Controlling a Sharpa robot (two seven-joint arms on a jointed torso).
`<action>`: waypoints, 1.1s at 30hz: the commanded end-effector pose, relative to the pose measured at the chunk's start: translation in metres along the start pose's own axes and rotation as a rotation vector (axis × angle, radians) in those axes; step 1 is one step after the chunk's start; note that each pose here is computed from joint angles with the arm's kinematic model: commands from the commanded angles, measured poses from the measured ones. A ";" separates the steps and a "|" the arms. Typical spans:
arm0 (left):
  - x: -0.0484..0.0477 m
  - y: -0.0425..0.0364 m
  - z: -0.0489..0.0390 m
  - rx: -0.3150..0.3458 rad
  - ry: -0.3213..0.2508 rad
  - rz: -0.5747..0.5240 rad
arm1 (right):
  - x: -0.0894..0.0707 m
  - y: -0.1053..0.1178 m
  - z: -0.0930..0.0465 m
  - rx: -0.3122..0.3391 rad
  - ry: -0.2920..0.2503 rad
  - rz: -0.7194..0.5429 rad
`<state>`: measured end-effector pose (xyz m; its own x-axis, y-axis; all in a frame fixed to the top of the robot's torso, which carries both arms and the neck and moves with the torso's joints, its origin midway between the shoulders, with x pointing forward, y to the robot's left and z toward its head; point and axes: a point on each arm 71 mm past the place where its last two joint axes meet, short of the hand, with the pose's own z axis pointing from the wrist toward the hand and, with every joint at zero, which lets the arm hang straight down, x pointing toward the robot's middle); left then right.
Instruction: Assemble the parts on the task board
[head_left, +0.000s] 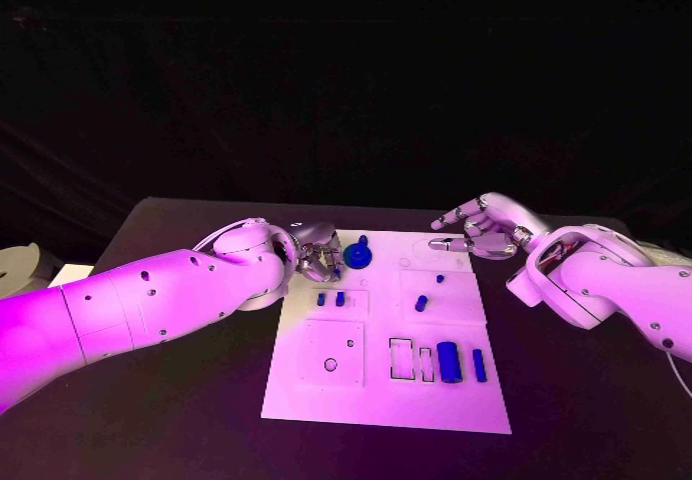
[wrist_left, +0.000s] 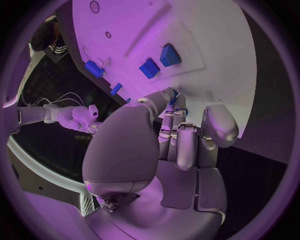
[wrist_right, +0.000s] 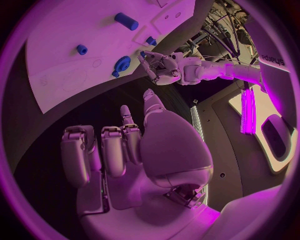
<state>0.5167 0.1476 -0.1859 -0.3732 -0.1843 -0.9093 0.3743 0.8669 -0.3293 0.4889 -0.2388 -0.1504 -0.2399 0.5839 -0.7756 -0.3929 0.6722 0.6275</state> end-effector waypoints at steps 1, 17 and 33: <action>0.0068 0.0006 0.0001 -0.010 0.038 0.001 | 0.001 0.001 0.000 -0.010 0.012 0.000; 0.0071 -0.0002 -0.0011 0.011 0.029 -0.009 | 0.001 0.000 0.000 -0.008 0.014 0.001; 0.0065 0.0001 -0.0003 0.020 0.016 -0.012 | 0.001 0.000 0.000 -0.005 0.017 0.001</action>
<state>0.5154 0.1495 -0.1909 -0.3820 -0.1869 -0.9051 0.3743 0.8642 -0.3363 0.4890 -0.2393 -0.1506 -0.2417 0.5839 -0.7750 -0.3918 0.6719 0.6285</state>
